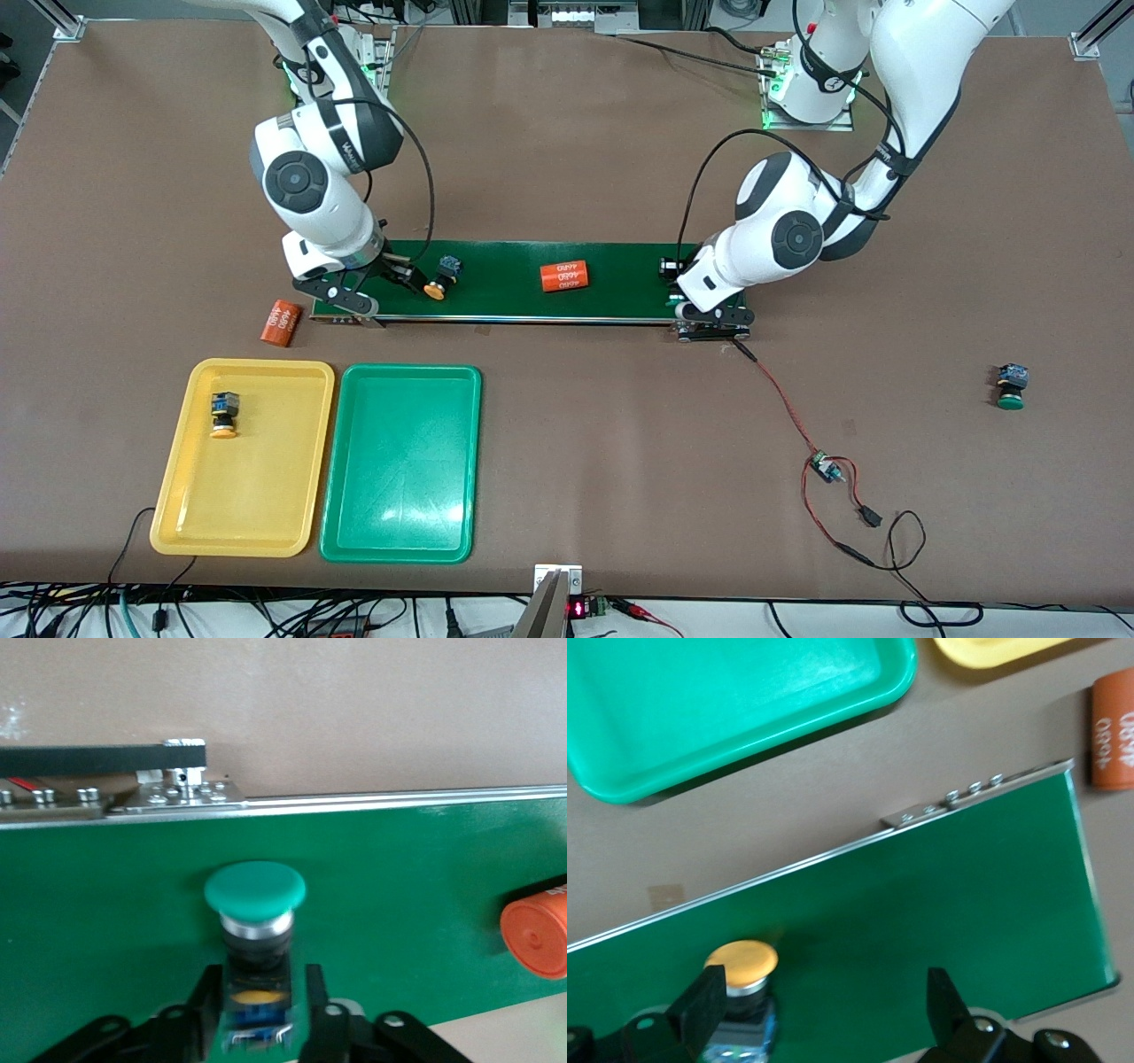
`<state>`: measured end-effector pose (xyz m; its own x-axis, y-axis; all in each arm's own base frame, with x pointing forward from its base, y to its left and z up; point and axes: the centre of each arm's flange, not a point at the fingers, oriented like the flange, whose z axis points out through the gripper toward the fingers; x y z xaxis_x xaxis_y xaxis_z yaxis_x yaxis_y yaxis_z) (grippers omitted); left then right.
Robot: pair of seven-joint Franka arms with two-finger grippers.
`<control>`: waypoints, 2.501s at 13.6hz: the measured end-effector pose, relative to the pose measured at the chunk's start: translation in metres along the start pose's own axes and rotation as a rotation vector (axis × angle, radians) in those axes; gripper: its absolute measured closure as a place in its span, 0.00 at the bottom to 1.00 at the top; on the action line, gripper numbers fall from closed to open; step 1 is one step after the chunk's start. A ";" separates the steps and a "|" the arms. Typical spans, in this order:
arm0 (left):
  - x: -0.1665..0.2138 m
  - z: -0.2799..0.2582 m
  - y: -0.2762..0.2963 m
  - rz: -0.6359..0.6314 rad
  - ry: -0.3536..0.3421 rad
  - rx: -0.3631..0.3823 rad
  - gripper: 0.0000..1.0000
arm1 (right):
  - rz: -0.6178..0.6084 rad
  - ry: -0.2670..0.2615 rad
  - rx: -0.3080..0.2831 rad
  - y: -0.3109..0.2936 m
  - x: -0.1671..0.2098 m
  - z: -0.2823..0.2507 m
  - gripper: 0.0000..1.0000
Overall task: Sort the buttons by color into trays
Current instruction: 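Move the right gripper to the belt while the left gripper carries the green button there, then grasp the yellow button on the belt with the right gripper while the left gripper withdraws, then carry the yellow button into the yellow tray and open the right gripper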
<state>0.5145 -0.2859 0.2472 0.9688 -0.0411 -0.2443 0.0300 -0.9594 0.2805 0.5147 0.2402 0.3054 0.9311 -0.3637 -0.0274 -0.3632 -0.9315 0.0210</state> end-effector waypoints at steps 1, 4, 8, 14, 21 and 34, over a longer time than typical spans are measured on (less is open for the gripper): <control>0.001 -0.002 0.001 0.001 0.005 -0.002 0.41 | 0.011 0.008 0.015 -0.005 -0.008 0.003 0.00; 0.005 -0.028 0.000 -0.003 0.009 0.009 0.09 | 0.019 0.017 0.039 -0.009 -0.027 0.020 0.00; 0.024 -0.125 -0.035 -0.061 -0.002 0.061 0.00 | 0.018 0.008 0.031 -0.005 -0.033 0.029 0.00; 0.064 -0.173 -0.222 0.025 0.025 0.200 0.00 | 0.020 -0.006 0.024 -0.003 -0.033 0.041 0.00; 0.094 -0.166 -0.358 0.231 0.114 0.495 0.00 | 0.032 -0.014 0.024 0.001 -0.027 0.052 0.43; 0.121 -0.154 -0.540 0.394 0.216 0.489 0.00 | -0.096 0.023 0.032 0.006 0.033 -0.030 0.58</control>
<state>0.6531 0.2703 0.2091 0.9134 -0.4071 -0.0040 -0.4027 -0.9021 -0.1551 0.5443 0.2230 0.3343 0.9622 -0.2724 -0.0052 -0.2725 -0.9621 -0.0121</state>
